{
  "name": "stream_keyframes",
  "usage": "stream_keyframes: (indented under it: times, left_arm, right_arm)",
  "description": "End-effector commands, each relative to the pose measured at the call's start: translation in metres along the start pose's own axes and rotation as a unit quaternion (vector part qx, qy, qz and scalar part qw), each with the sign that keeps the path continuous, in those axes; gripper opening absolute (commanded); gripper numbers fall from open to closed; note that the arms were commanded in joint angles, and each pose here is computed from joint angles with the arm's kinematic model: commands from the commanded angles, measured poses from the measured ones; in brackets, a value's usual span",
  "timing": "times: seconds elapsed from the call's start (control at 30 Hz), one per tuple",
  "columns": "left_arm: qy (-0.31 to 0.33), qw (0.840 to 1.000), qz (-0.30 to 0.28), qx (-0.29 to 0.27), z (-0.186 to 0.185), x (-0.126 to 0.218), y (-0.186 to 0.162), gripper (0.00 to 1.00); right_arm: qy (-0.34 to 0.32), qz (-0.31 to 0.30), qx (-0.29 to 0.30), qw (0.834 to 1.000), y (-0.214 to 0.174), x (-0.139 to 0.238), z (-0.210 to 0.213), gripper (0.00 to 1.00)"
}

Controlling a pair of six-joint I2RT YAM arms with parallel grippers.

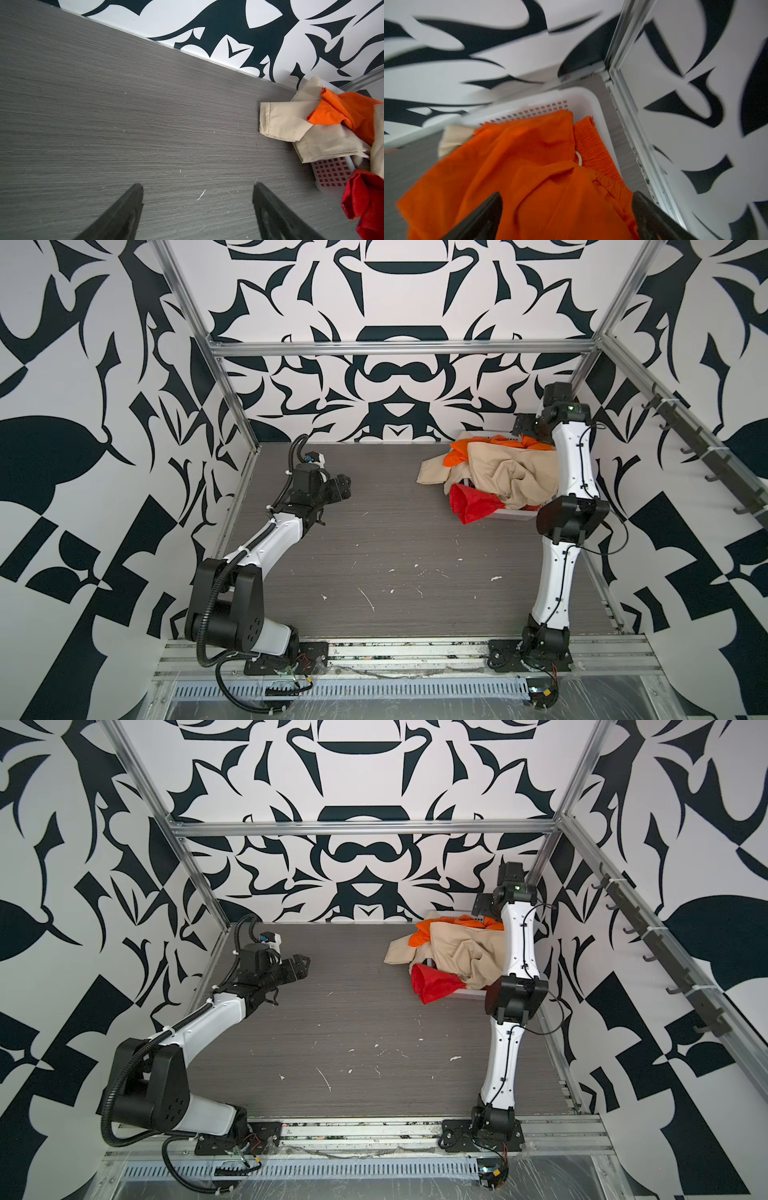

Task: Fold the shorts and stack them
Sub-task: 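Lift the orange shorts up out of the basket with the right gripper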

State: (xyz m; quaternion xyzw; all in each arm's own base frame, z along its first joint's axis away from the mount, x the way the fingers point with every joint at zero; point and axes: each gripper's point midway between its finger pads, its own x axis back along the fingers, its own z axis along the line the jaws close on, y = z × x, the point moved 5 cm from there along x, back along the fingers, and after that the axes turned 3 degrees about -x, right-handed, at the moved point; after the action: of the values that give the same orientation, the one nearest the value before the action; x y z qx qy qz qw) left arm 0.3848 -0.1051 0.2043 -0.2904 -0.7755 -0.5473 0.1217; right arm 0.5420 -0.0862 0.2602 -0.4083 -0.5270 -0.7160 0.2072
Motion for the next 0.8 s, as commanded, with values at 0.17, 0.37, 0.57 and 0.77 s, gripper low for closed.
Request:
stream_keyframes:
  times: [0.17,0.37,0.57,0.77]
  left_arm:
    - [0.008,1.0,0.0,-0.006,0.0,0.001,0.001,0.86]
    - [0.014,1.0,-0.006,-0.014,0.0,0.008,0.005,0.87]
    - [0.014,1.0,-0.017,-0.016,-0.002,0.016,0.009,0.87]
    - [0.01,0.999,-0.032,-0.02,-0.006,0.024,0.018,0.87]
  right_arm:
    - [0.062,-0.03,-0.04,0.997,0.015,0.017,0.019,0.21]
    - [0.126,-0.151,-0.043,0.979,0.053,0.113,0.039,0.0]
    - [0.167,-0.252,-0.043,0.952,0.069,0.203,0.043,0.0]
    - [0.248,-0.351,-0.018,0.903,0.076,0.295,0.07,0.0]
